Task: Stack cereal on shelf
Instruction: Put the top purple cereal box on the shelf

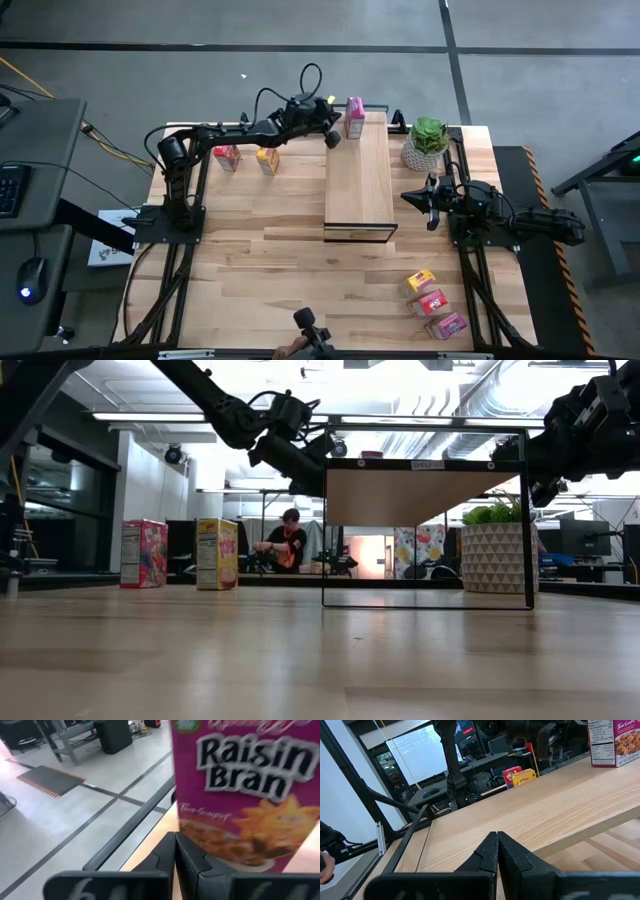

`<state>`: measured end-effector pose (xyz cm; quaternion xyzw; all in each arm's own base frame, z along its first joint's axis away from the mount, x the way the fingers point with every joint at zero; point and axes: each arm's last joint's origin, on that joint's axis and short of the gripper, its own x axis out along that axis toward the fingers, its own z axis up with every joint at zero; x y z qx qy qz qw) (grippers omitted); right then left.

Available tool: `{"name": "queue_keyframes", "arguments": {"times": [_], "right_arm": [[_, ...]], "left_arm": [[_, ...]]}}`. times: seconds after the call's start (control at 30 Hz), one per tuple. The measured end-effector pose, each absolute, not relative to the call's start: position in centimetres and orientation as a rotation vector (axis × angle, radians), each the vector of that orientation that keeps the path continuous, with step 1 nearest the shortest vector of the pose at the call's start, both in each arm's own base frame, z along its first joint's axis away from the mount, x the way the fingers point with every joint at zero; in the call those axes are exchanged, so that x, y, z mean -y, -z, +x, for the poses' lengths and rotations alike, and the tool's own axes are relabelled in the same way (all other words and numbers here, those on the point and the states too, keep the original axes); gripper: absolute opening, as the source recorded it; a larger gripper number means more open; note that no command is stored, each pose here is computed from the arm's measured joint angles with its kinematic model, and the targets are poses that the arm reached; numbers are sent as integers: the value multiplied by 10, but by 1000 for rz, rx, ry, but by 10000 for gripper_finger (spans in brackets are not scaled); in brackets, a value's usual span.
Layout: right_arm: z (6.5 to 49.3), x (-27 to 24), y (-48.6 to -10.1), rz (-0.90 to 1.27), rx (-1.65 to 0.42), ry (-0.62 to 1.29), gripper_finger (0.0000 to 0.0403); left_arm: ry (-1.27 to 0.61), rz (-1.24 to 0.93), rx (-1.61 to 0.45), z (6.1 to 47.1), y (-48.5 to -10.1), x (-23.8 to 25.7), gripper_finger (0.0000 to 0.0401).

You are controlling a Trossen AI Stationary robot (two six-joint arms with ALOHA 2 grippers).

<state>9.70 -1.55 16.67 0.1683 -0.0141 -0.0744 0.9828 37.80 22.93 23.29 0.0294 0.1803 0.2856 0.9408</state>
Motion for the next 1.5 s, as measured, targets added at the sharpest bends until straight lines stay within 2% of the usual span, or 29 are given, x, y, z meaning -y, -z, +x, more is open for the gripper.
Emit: {"name": "queue_keyframes", "arguments": {"times": [0.2,0.93,1.5], "right_arm": [[97,15,-167,338,28,150,0],[97,15,-167,338,28,150,0],[97,15,-167,338,28,149,0]], "left_arm": [[-522,52,-342,379,-234,-229,0],[-491,78,-264,379,-241,-233,0],[-534,52,-211,373,-246,-245,0]]}}
